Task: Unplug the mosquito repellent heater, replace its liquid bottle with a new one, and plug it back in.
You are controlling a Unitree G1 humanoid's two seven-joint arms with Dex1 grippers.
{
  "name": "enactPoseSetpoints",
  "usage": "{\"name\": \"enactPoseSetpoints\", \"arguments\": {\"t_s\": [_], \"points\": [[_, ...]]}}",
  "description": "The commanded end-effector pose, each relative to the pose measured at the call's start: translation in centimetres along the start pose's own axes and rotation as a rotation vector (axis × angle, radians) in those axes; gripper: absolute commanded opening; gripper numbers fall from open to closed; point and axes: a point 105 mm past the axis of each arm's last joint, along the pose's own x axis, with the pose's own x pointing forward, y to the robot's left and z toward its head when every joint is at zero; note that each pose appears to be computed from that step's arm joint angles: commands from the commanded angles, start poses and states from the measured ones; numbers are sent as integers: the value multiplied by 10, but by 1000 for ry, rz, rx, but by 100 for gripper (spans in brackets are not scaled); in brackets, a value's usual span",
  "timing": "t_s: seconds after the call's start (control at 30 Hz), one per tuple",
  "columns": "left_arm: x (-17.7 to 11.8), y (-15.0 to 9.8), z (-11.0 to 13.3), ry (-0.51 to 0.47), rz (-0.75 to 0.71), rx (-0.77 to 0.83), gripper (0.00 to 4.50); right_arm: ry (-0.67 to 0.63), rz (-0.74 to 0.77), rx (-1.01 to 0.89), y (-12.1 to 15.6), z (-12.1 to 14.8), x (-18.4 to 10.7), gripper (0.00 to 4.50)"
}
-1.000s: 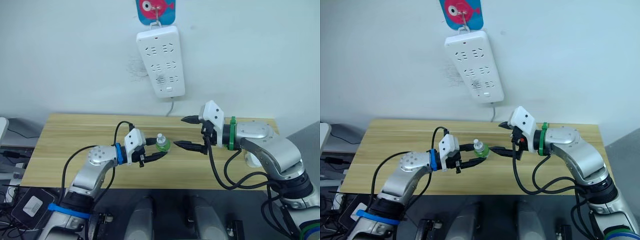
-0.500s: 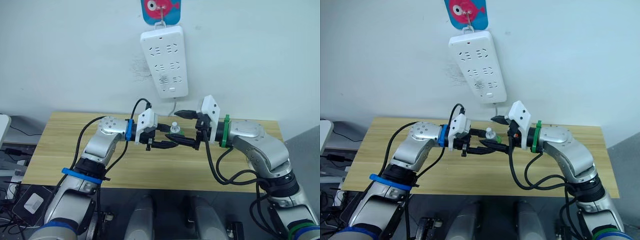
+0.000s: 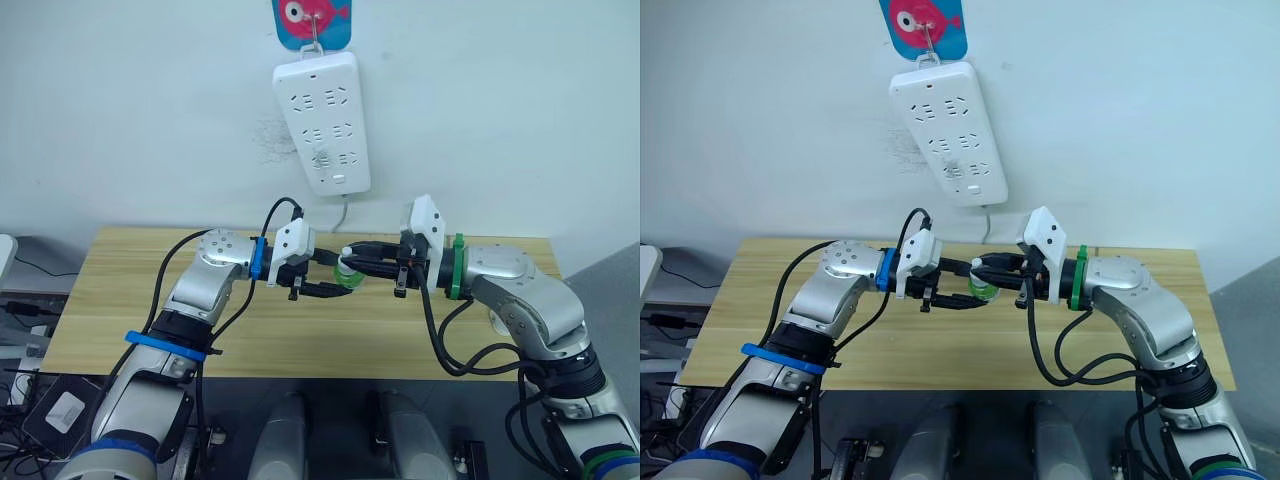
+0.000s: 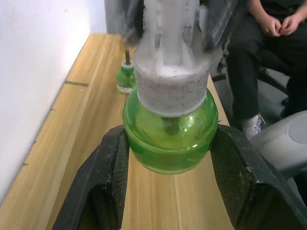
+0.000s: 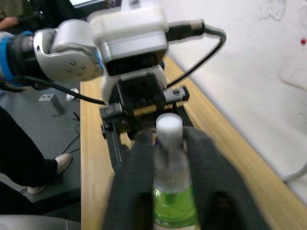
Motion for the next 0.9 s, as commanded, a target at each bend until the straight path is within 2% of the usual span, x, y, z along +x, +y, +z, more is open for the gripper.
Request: {"name": "enactPoseSetpoints", "arguments": {"t_s": [0.03, 0.07, 0.27, 0.63, 0.9], "points": [[-2, -1, 18, -49, 1, 67, 216, -8, 1, 11, 0, 1, -1, 28], [-2, -2, 17, -49, 2, 67, 216, -11, 3, 17, 0, 1, -2, 28], [-3, -3, 17, -50, 11, 68, 216, -17, -6, 9, -4, 2, 0, 227], [-2, -4, 18, -51, 10, 69, 216, 15, 24, -9, 1, -5, -2, 227], [0, -4, 19, -55, 2, 71, 216, -7, 44, 15, 7, -2, -1, 227]]}}
